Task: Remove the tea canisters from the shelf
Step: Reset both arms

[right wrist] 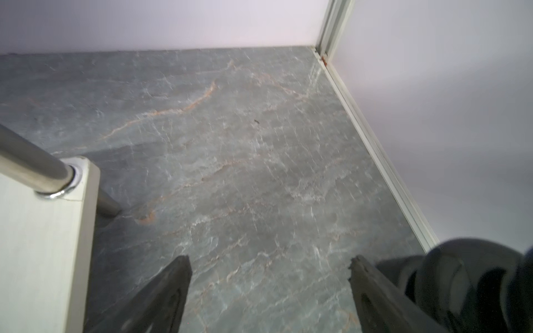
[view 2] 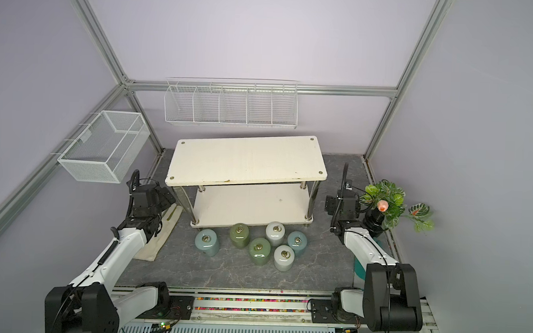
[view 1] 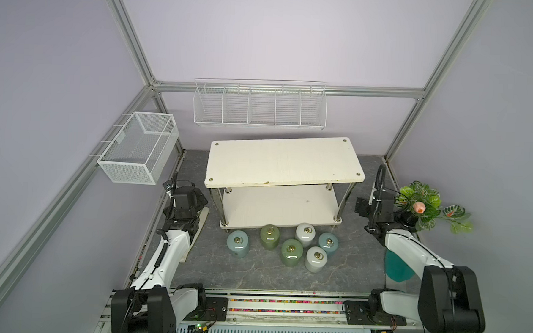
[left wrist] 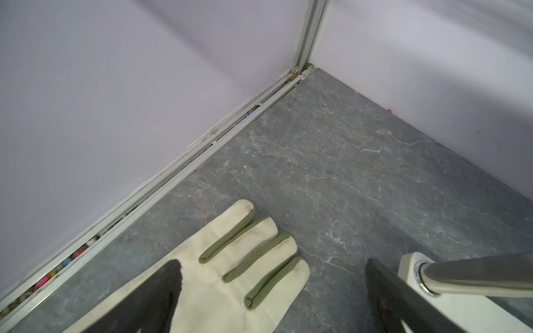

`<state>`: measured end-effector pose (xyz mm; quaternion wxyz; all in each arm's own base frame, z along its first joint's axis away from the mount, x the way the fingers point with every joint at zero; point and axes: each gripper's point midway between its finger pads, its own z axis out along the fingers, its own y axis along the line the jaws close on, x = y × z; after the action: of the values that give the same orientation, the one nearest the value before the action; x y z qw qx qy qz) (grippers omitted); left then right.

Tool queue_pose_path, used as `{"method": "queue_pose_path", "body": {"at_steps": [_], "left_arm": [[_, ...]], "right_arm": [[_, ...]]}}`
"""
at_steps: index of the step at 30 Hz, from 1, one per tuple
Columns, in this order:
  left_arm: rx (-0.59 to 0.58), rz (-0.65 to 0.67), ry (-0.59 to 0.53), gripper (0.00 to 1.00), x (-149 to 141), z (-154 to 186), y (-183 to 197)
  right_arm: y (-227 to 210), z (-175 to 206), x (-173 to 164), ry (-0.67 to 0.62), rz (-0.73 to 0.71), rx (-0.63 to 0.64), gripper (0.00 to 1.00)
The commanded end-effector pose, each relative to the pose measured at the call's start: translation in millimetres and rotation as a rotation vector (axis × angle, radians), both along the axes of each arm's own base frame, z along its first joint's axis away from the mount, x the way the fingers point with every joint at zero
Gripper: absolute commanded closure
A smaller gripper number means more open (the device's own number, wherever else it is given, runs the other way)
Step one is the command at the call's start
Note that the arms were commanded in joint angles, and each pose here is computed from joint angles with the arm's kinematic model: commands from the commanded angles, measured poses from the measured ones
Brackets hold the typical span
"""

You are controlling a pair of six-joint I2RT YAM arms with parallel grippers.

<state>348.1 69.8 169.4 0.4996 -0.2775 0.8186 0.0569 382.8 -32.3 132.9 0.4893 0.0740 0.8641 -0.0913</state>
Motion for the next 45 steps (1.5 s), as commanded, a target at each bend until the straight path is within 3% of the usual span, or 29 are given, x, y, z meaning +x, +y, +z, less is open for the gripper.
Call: {"method": "queue_pose_path", "body": {"at_steps": [1,10,17,24,30,32,34,45], "left_arm": [[0.049,-0.098,-0.074,0.00,17.3,9.9,-7.5],[0.111,-0.201,-0.172,0.00,15.9,-6.2,-19.7],[0.148,-0.168,-0.280,0.00,10.6,-0.7,-14.5],[0.159,-0.138,-0.214,0.00,29.5,-33.5,-7.4],[0.221,-0.249,-0.196,0.00,45.1,-53.0,-30.1],[0.258,-0.259,-0.213,0.00,47.3,-52.0,-35.9],[0.227,-0.239,-0.160,0.00,44.3,-54.2,-33.1],[0.232,-0.232,-0.164,0.00,45.8,-53.8,-31.9]], "right_arm": [[4.1,0.4,8.4,-0.084,0.071,0.028,0.11],[-6.6,-24.9,1.4,-0.182,0.004,0.018,0.11],[3.7,-25.9,0.2,-0.213,0.036,-0.020,0.11],[12.9,-32.6,-1.9,-0.261,0.057,-0.079,0.11],[14.6,-36.7,1.8,-0.214,0.065,-0.070,0.11],[13.5,-36.7,3.6,-0.218,0.061,-0.071,0.11],[12.6,-37.2,3.6,-0.209,0.061,-0.059,0.11],[9.3,-37.8,4.1,-0.206,0.055,-0.046,0.11]]}}
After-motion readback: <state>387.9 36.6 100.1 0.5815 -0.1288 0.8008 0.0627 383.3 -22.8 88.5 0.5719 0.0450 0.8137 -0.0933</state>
